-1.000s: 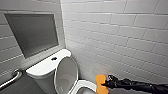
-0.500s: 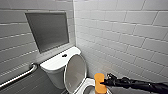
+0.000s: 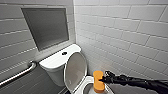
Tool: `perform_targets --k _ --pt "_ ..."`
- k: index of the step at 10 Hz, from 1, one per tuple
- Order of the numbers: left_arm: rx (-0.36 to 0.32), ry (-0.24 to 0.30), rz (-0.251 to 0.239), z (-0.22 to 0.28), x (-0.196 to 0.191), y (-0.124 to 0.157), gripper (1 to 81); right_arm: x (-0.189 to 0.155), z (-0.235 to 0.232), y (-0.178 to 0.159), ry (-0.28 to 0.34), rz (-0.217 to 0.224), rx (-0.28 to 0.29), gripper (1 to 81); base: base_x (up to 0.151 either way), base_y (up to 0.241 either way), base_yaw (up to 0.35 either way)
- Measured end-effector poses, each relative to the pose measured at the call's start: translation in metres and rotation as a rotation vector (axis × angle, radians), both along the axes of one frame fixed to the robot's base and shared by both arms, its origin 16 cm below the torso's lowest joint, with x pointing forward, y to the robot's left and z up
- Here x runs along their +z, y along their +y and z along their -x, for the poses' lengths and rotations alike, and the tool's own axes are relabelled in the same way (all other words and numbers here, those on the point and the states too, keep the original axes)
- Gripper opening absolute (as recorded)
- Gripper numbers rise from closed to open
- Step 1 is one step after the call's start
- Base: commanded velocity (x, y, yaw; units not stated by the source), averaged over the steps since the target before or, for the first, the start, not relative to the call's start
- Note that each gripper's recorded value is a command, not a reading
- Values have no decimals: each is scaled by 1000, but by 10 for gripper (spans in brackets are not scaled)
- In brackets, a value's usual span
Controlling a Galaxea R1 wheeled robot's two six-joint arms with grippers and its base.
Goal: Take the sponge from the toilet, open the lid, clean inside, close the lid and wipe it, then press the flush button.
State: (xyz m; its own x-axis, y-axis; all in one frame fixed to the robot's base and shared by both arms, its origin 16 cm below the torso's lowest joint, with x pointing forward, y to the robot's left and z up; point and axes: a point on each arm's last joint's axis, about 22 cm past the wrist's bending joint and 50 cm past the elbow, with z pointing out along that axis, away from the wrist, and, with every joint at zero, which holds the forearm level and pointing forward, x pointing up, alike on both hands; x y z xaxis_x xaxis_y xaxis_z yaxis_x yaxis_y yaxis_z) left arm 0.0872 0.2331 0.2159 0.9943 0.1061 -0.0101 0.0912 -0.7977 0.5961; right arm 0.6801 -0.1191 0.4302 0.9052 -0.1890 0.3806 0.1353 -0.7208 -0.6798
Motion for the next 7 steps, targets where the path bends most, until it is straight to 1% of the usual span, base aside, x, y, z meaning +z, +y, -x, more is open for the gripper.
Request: perform_targets --k 1,2,4,5,6,7 --pt "3 26 -1 8 1 0 811 -6 -5 17 9 -16 16 10 0 0 0" --pt "4 56 0 18 1 0 811 -15 -13 22 21 -24 12 10 0 0 0" --pt "8 111 4 34 4 -3 811 -51 -20 10 71 -2 -17 10 0 0 0" --pt "9 141 6 43 5 -4 811 -69 -20 13 96 1 -19 10 0 0 0" --pt "8 154 6 47 6 -4 811 -77 -21 20 112 -2 -22 10 0 0 0" --pt "13 157 8 47 6 -6 811 -77 -29 30 107 -11 -22 10 0 0 0"
